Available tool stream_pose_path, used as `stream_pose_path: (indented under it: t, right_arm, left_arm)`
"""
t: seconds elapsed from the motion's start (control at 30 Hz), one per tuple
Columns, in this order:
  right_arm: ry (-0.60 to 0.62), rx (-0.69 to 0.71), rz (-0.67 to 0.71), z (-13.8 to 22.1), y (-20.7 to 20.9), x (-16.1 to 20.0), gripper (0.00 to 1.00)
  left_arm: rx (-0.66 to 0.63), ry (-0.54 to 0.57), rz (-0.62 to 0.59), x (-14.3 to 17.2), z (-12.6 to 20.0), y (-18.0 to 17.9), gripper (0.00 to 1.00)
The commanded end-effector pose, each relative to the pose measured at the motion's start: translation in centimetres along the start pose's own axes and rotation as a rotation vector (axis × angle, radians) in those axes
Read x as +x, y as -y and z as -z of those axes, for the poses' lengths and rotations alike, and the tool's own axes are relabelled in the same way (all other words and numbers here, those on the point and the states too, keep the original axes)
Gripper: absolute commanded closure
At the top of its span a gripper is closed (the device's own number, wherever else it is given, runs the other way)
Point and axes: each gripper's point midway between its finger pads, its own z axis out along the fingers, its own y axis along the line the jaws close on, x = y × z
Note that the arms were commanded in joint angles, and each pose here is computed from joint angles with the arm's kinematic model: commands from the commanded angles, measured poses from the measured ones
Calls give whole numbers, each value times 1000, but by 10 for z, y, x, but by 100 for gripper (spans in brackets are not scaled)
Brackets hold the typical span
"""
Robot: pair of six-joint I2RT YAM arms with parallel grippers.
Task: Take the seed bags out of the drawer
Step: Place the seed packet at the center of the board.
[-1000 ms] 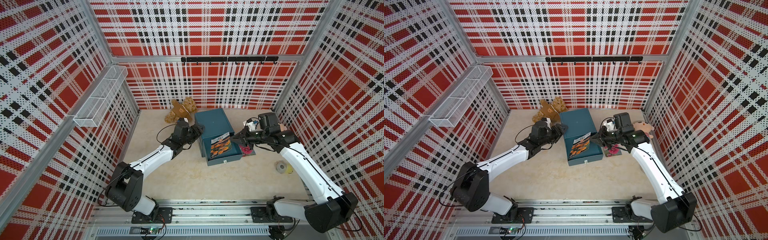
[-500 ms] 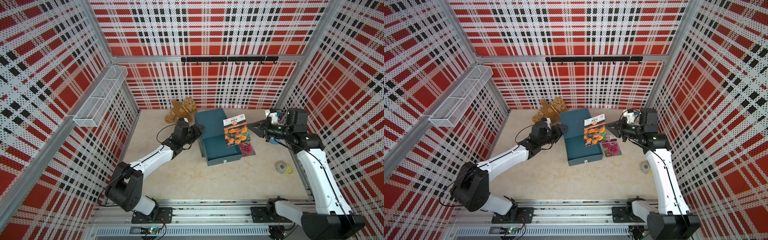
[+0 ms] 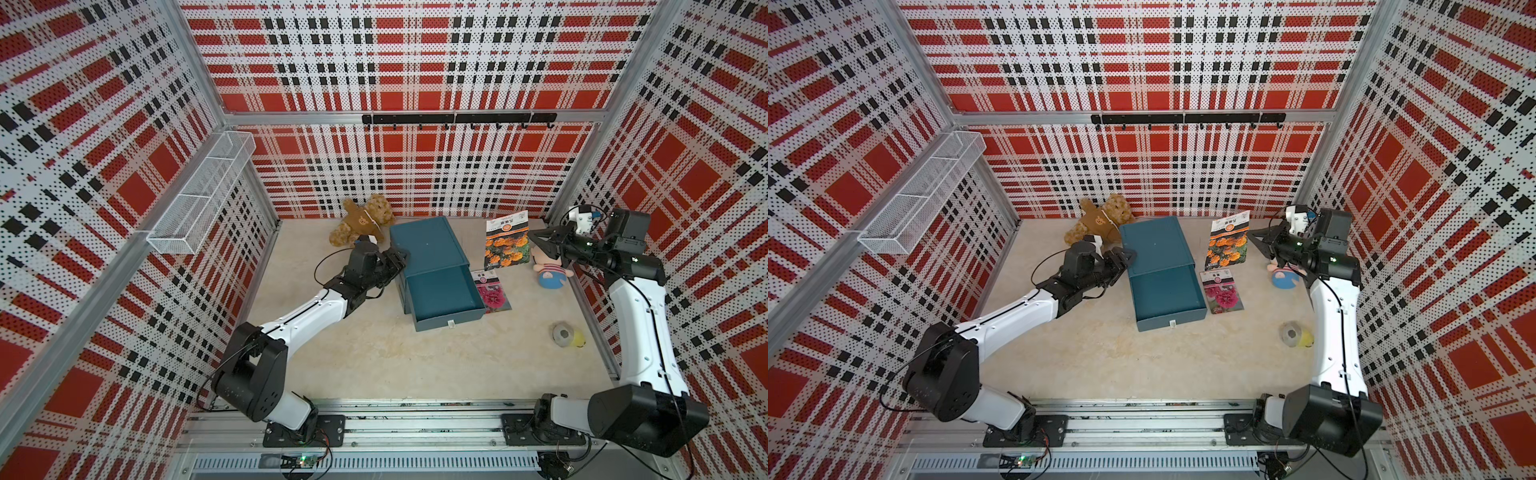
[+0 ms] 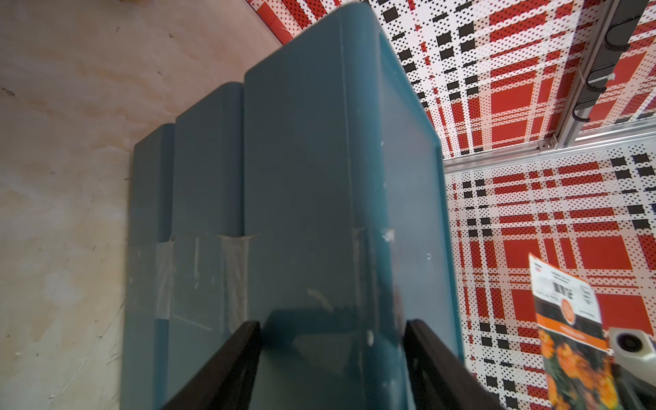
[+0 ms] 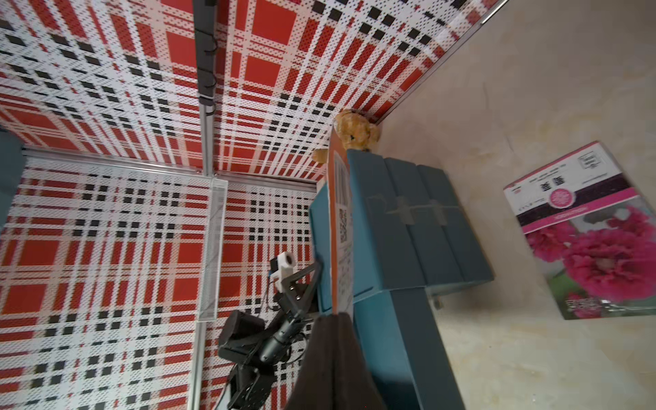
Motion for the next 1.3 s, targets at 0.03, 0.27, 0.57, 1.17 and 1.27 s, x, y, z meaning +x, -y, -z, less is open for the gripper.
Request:
stream_pose_path:
  t: [0.03,0.27,0.57,1.17,1.27]
  right_arm:
    - [11,176,92,-13,56,-7,100]
    - [-106,301,80,-43,134,16,100]
    - [-316,421,156,-94,170,53,100]
    - [-304,878,225,-71,236,24,54]
    - [-235,897,247,-60,222,15,50]
  left_arm:
    - [-67,-64,2,16,-8,-20,32]
    - [-66,-64,4,14,-10,-19,32]
    - [-70,-74,5,14,-16,-18,32]
    - [-82,-66,9,15,-12,-21,32]
    - [-84,-66,9,15,-11,-21,32]
